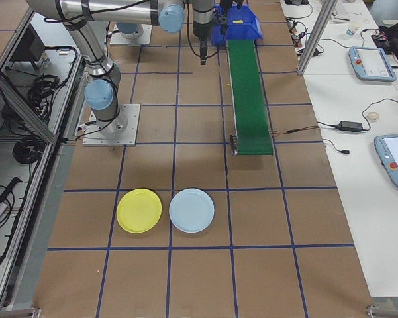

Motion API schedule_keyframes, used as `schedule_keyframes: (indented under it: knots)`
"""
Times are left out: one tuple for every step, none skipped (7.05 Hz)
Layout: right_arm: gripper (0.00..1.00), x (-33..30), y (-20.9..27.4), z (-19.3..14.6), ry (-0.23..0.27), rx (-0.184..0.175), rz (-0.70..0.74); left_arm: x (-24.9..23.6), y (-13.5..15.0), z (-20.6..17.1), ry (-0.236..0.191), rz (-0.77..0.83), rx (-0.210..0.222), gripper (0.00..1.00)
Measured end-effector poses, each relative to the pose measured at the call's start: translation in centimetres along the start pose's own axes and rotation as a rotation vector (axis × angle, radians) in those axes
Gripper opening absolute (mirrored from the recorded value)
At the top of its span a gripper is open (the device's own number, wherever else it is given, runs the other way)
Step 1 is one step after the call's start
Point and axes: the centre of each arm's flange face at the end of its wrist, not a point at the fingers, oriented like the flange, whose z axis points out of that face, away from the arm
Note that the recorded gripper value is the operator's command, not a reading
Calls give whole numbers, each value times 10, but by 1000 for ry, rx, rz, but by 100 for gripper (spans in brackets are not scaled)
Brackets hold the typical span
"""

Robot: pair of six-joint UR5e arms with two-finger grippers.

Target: Move block left to right into plate

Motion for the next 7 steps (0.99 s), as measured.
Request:
schedule_keyframes:
  knots:
    - [100,0,0,0,0,0,0,0,-1,1,-1,5,9,31]
    - [100,0,0,0,-1,0,0,-1,-4,-7,-5,3,27,31]
    - [100,0,0,0,-1,0,0,-1,-6,-26,-12,-8,42,31]
    - [100,0,0,0,-1,0,0,-1,-8,-55,-13,-29,49,31]
    - [100,0,0,0,-1,0,0,1,-13,-93,-14,-53,64,33]
    - [100,0,0,0,-1,0,0,9,-19,-130,-17,-76,99,33]
    - [100,0,0,0,-1,0,0,33,-24,-158,-17,-88,139,33]
